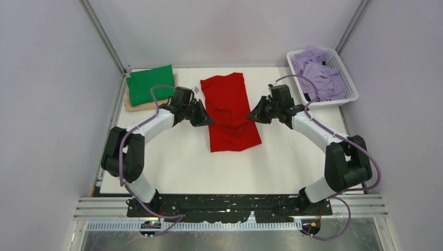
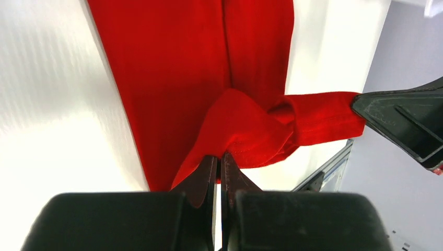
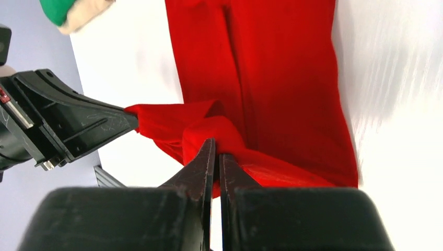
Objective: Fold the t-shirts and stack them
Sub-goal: Fold the folded rectangular tshirt in 1/3 of the way, then grab one side of the 2/3 rectangular tshirt with both arms, then fold the long partially folded tshirt into a neat square, then put the neatly folded tshirt into the corner of the board with the left arm
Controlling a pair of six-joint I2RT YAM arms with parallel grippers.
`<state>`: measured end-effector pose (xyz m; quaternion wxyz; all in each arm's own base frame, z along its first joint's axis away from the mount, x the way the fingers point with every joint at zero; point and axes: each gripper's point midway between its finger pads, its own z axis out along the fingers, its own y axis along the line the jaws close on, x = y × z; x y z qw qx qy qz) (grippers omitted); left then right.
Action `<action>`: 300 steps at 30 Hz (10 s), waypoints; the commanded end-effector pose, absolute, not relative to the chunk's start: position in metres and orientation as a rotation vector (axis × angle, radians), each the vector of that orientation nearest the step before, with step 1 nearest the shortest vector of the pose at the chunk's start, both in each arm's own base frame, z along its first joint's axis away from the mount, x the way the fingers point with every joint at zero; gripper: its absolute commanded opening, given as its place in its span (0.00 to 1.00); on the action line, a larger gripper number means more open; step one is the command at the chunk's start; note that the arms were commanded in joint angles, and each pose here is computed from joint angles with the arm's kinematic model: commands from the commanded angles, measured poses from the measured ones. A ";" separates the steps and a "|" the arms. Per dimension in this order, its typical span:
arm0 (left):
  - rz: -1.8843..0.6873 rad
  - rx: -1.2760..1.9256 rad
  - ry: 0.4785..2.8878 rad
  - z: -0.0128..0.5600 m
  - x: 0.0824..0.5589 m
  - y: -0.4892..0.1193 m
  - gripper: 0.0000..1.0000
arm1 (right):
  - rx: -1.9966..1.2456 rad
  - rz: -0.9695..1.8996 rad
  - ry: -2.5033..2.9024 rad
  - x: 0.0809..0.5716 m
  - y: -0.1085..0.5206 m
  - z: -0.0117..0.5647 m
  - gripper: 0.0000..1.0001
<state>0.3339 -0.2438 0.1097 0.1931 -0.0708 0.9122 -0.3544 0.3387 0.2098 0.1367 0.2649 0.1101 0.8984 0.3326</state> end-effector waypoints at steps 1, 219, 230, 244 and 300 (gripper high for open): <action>-1.028 -0.181 2.505 0.129 0.366 -0.239 0.00 | 0.299 0.925 2.370 0.381 0.212 0.149 0.05; -0.863 -0.330 2.493 0.117 0.484 -0.195 1.00 | -0.045 1.380 2.064 0.493 0.303 0.174 0.95; -0.779 -0.493 2.649 0.058 0.501 -0.185 1.00 | 0.358 1.346 2.236 0.542 0.293 0.073 0.95; -0.747 -0.360 2.555 0.125 0.478 -0.177 1.00 | 0.061 1.323 2.130 0.527 0.291 0.172 0.96; 0.301 0.110 2.568 0.118 0.477 -0.101 0.00 | 0.065 0.782 2.057 0.363 0.117 0.194 0.95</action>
